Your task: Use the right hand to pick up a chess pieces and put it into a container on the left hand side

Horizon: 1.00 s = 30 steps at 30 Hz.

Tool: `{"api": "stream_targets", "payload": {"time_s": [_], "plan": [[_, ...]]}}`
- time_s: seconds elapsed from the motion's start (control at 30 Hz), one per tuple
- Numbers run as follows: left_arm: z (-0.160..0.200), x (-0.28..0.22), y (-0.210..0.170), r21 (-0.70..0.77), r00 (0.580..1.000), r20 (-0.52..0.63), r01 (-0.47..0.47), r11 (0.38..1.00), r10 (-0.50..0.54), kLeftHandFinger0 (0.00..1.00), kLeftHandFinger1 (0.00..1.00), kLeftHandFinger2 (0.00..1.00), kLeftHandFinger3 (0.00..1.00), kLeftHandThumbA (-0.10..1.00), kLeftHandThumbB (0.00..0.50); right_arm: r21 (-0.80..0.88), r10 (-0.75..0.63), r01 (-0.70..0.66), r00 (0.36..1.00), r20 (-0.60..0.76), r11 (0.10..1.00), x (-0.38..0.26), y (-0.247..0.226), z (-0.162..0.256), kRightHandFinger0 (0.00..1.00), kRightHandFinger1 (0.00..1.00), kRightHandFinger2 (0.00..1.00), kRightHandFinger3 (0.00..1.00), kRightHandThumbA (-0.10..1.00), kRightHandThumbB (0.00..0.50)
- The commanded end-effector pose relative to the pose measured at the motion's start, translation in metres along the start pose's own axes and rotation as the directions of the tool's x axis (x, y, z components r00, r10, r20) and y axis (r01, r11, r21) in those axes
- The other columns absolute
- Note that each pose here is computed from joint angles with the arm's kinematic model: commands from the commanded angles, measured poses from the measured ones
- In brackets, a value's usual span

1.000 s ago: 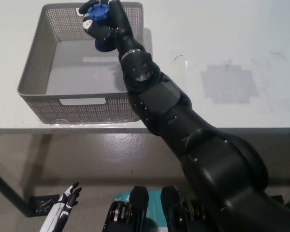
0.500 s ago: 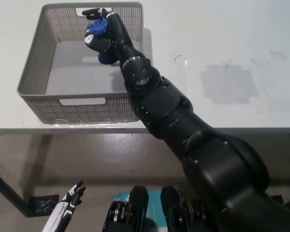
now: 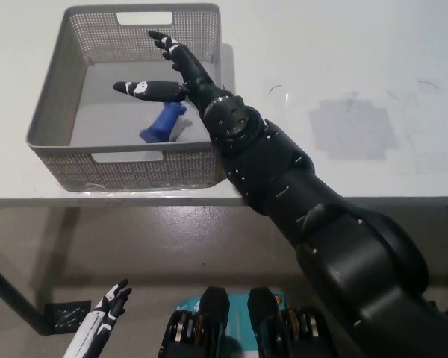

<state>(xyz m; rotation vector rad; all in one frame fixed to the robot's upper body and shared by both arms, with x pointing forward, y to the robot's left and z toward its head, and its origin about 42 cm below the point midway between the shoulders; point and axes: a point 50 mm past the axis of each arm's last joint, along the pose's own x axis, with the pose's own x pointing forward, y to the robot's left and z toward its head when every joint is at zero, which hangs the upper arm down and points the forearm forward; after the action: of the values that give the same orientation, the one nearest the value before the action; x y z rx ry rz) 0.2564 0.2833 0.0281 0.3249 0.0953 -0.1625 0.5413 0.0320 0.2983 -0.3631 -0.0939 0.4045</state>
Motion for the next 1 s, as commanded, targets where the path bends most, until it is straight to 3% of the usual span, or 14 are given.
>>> {"api": "stream_targets", "payload": {"time_s": [0.0,0.03,0.1,0.13,0.2,0.37,0.47,0.53,0.6,0.7,0.87,0.97], "plan": [[0.008,0.005,0.008,0.023,0.999,0.035,0.016,1.000,-0.016,1.00,1.00,1.00,1.00,1.00,0.223,-0.052,-0.007,0.012,0.997,0.082,0.999,0.008,-0.017,0.036,1.00,1.00,1.00,1.00,1.00,0.418],[0.008,0.005,0.008,0.018,0.999,0.035,0.015,1.000,-0.015,1.00,1.00,1.00,1.00,1.00,0.222,-0.047,-0.018,0.023,0.995,0.098,0.999,0.008,-0.020,0.038,1.00,1.00,1.00,1.00,1.00,0.392],[0.008,0.002,0.006,-0.025,1.000,0.021,0.012,1.000,-0.011,1.00,1.00,1.00,1.00,1.00,0.238,-0.034,-0.025,0.030,0.993,0.119,0.999,0.009,-0.027,0.043,1.00,1.00,1.00,1.00,1.00,0.391],[0.008,0.003,0.006,-0.026,1.000,0.014,0.011,1.000,-0.010,1.00,1.00,1.00,1.00,1.00,0.247,-0.032,-0.034,0.039,0.989,0.146,0.999,0.010,-0.033,0.049,1.00,1.00,1.00,1.00,1.00,0.422],[0.007,0.003,0.007,0.000,0.999,0.025,0.020,1.000,-0.020,1.00,1.00,1.00,1.00,1.00,0.227,-0.018,-0.048,0.053,0.980,0.195,0.998,0.011,-0.044,0.059,1.00,1.00,1.00,1.00,1.00,0.432],[0.005,0.002,0.008,-0.007,1.000,0.025,0.018,1.000,-0.018,1.00,1.00,1.00,1.00,1.00,0.246,-0.026,-0.106,0.121,0.943,0.317,0.992,0.007,-0.079,0.082,1.00,1.00,1.00,1.00,1.00,0.369],[0.003,0.001,0.008,-0.011,0.999,0.020,0.026,1.000,-0.025,1.00,1.00,1.00,1.00,1.00,0.257,-0.007,-0.132,0.146,0.914,0.383,0.989,-0.002,-0.103,0.091,1.00,1.00,1.00,1.00,1.00,0.395],[0.002,0.000,0.008,-0.001,0.999,0.013,0.029,1.000,-0.029,1.00,1.00,1.00,1.00,1.00,0.277,0.013,-0.151,0.161,0.892,0.425,0.987,-0.015,-0.120,0.100,1.00,1.00,1.00,1.00,1.00,0.420],[0.003,0.000,0.008,0.033,0.999,0.032,0.029,0.999,-0.030,1.00,1.00,1.00,1.00,1.00,0.245,0.024,-0.177,0.190,0.853,0.492,0.981,-0.041,-0.142,0.109,1.00,1.00,1.00,1.00,1.00,0.416],[0.003,-0.002,0.009,0.022,0.999,0.034,0.016,1.000,-0.017,1.00,1.00,1.00,1.00,1.00,0.248,0.037,-0.209,0.227,0.805,0.556,0.973,-0.072,-0.161,0.111,1.00,1.00,1.00,1.00,1.00,0.411],[0.002,-0.004,0.011,-0.009,0.999,0.052,-0.001,1.000,0.001,1.00,1.00,1.00,1.00,1.00,0.258,0.113,-0.283,0.279,0.700,0.656,0.954,-0.139,-0.184,0.092,1.00,1.00,1.00,1.00,1.00,0.368],[0.001,-0.005,0.013,-0.026,0.998,0.063,-0.011,1.000,0.012,1.00,1.00,1.00,1.00,1.00,0.267,0.134,-0.305,0.292,0.681,0.666,0.947,-0.177,-0.184,0.073,1.00,1.00,1.00,1.00,1.00,0.400]]}}
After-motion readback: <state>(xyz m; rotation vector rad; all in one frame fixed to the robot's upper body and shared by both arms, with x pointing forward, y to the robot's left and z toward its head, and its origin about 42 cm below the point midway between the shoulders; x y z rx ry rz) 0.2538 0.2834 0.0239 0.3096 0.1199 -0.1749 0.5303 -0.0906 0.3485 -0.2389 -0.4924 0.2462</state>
